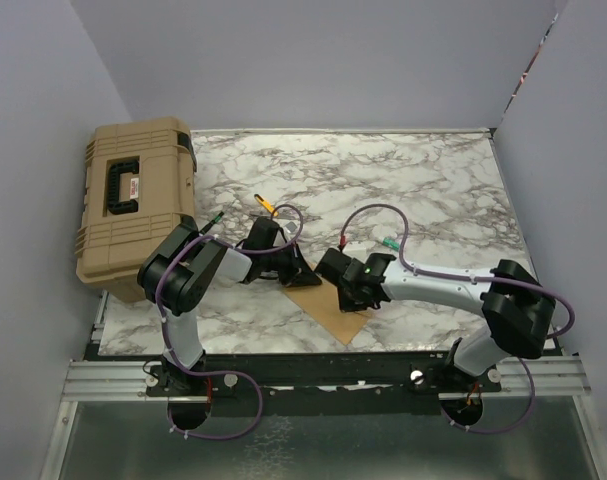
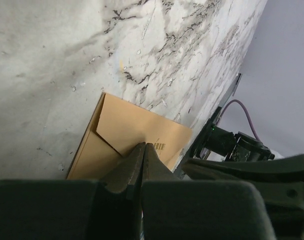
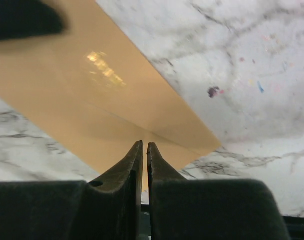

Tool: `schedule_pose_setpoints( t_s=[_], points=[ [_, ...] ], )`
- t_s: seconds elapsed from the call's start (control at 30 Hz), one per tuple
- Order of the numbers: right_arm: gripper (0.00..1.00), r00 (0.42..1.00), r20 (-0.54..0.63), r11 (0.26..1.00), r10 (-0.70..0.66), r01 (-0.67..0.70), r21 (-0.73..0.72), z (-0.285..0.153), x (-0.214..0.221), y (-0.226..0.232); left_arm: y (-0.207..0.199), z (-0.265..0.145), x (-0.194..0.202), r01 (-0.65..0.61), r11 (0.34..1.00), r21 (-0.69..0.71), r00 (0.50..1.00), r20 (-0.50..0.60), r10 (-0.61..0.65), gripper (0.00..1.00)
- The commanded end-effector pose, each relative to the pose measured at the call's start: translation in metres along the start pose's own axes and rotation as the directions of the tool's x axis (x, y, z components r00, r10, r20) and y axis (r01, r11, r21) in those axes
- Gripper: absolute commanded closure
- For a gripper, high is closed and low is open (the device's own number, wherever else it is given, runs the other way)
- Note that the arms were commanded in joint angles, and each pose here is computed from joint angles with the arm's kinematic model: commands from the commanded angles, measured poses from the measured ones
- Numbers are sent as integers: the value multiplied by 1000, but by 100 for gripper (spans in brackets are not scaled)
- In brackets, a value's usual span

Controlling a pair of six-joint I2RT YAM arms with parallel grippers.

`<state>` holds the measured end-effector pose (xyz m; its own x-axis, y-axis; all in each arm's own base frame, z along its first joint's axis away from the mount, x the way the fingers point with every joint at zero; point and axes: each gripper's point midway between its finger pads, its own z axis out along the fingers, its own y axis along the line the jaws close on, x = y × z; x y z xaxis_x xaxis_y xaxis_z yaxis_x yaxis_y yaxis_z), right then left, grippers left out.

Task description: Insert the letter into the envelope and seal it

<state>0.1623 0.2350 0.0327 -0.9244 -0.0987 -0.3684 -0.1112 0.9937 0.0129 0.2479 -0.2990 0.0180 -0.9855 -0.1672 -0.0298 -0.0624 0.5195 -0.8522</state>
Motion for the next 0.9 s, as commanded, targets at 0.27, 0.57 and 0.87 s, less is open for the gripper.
schedule_pose_setpoints(
  t_s=[0.27,0.57,0.87],
  points=[
    [84,991,97,995,-88,92,-36,17,-62,45,72,-6,10,48,965,-259,999,26,-43,100],
    [87,995,-21,995,-93,94,24,46,-36,31,71,-7,10,44,965,-259,999,22,-40,100],
    [87,983,-150,990,-105,117,73,41,18,-15,69,-6,8,42,966,-256,999,26,-36,100]
  ],
)
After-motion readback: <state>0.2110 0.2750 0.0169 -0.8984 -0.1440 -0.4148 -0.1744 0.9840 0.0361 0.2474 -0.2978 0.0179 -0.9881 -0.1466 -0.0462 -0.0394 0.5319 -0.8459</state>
